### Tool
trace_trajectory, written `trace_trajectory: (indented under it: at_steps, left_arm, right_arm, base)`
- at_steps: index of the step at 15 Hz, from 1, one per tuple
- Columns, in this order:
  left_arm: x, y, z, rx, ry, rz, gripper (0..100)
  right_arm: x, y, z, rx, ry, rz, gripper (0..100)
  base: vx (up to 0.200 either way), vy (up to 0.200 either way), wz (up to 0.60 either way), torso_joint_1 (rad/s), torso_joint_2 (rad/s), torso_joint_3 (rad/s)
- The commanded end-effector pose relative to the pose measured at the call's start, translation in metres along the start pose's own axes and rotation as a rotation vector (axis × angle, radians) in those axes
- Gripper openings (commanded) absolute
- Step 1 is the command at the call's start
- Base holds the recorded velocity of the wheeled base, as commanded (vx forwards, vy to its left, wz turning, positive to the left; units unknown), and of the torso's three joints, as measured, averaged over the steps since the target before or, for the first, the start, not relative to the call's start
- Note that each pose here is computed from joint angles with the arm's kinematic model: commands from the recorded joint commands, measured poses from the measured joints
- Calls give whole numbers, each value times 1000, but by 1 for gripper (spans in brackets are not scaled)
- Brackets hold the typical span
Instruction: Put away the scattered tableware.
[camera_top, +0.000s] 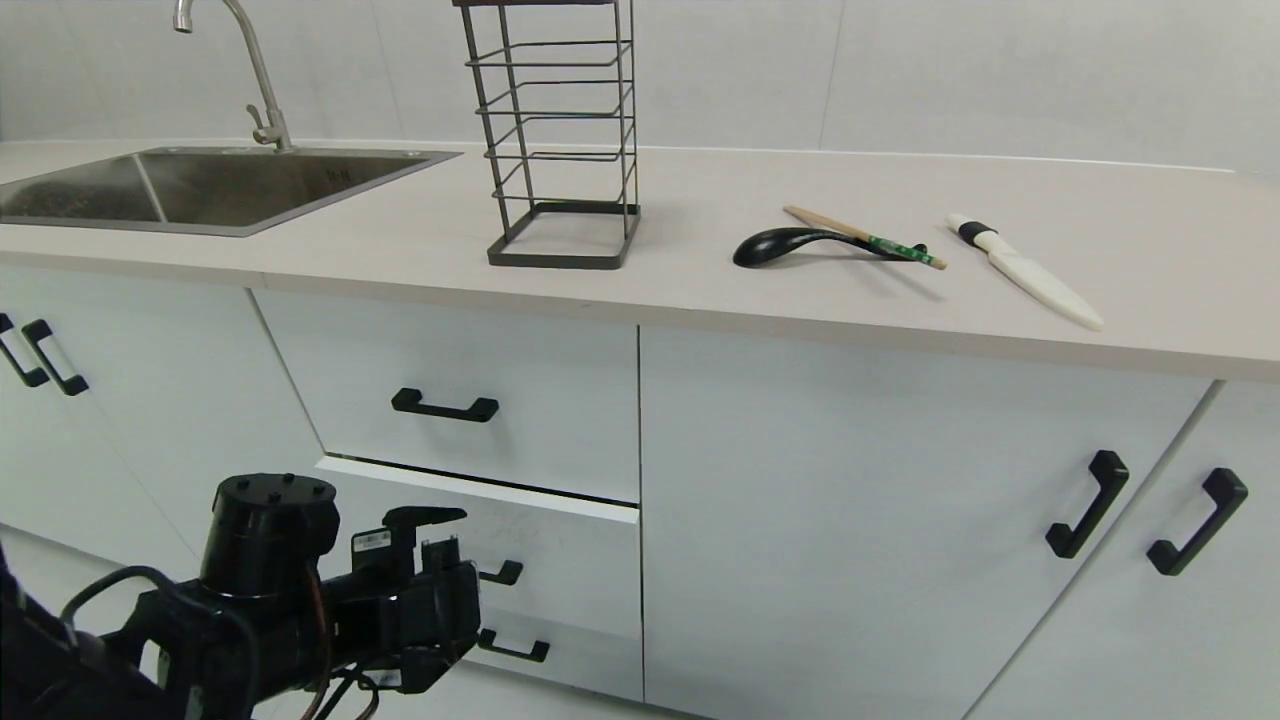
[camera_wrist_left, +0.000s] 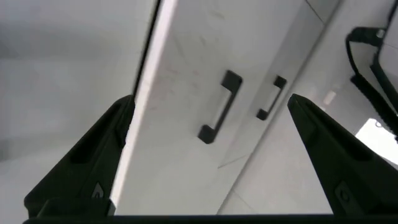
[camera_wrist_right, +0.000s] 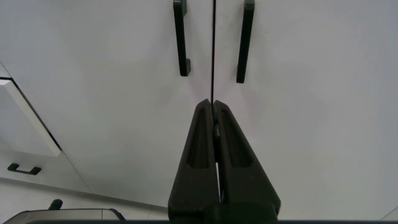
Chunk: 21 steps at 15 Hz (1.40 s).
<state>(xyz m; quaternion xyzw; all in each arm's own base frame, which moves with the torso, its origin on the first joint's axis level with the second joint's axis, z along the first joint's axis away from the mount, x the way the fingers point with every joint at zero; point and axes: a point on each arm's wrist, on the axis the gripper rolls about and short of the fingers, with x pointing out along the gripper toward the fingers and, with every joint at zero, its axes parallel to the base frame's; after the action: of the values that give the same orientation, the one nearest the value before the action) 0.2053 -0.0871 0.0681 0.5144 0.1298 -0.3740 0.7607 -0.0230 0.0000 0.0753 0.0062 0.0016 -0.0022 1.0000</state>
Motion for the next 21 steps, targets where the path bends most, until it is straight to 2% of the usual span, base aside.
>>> trace_trajectory:
  at_steps: [1,3,5,8,16,19,21]
  left_arm:
    - [-4,16,7,-3,-25,59,100]
    - [8,26,8,-13,-7,38,100]
    - [28,30,7,-19,12,1,100]
    - [57,30,2,-26,34,-41,100]
    - [86,31,-3,-28,59,-56,100]
    - [86,25,-5,-20,66,-78,100]
    - [69,12,-5,-19,74,-111,100]
  right_arm:
    - [0,0,0,0,1,0,0]
    - [0,0,0,0,1,0,0]
    - [0,0,0,0,1,0,0]
    - [0,0,0,0,1,0,0]
    - [0,0,0,0,1,0,0]
    - [0,0,0,0,1,0,0]
    - [0,0,0,0,1,0,0]
  base:
    - [0,0,0,0,0,0]
    - [0,0,0,0,0,0]
    - [0,0,0,0,0,0]
    - [0,0,0,0,0,0]
    - [0,0,0,0,0,0]
    - [0,0,0,0,0,0]
    - [0,0,0,0,0,0]
